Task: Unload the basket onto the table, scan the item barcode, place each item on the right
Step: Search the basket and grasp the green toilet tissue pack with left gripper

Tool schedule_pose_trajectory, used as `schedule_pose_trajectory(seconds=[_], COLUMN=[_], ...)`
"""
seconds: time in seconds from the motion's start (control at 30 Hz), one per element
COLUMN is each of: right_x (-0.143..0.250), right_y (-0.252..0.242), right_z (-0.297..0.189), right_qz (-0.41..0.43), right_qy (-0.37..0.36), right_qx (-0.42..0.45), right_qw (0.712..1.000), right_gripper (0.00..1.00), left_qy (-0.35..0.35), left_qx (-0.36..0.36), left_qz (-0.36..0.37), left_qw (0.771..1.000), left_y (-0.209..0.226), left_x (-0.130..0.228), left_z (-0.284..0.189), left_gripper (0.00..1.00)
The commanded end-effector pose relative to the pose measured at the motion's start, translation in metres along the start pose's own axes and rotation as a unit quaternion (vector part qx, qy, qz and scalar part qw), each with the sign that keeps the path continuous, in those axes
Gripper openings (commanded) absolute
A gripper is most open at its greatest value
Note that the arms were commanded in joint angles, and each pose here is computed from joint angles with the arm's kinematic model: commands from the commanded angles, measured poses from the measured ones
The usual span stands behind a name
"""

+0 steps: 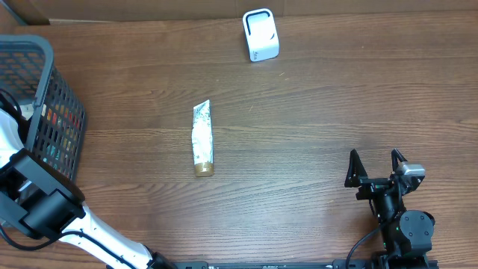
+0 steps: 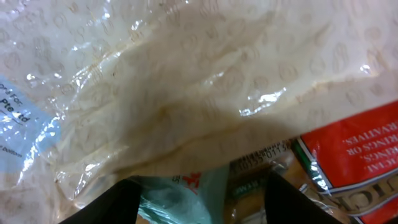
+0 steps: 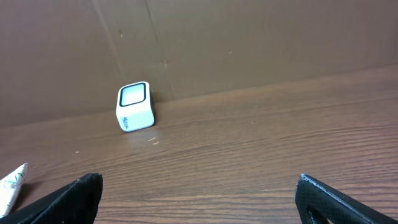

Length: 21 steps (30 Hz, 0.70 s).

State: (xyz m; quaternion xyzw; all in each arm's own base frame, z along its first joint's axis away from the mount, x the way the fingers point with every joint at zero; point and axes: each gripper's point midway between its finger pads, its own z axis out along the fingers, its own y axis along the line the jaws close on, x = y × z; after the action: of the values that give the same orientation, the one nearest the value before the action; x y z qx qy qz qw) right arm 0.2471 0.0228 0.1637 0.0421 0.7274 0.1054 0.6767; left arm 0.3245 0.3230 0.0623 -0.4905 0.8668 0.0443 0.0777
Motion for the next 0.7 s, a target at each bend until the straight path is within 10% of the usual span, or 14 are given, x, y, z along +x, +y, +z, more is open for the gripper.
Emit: schedule_pose_trajectory(seconds=[0.0, 0.67], right_x=[0.003, 0.003], right_y=[0.000, 0.000], right_z=[0.001, 0.001], right_qz=[-0.002, -0.002], right_qy=[0.001, 0.001], right_qx=[0.000, -0.001], right_qw=[1.000, 1.000], right_gripper=[1.00, 1.00], left_qy=[0.001, -0.016], left_qx=[-0.024, -0.069], left_qz=[-0.008, 0.002], left_qw=[1.000, 0.997], left_y=[0.007, 0.022], left_x=[-0.005, -0.005], left_z=[0.013, 0.033], left_gripper=[0.59, 0.60])
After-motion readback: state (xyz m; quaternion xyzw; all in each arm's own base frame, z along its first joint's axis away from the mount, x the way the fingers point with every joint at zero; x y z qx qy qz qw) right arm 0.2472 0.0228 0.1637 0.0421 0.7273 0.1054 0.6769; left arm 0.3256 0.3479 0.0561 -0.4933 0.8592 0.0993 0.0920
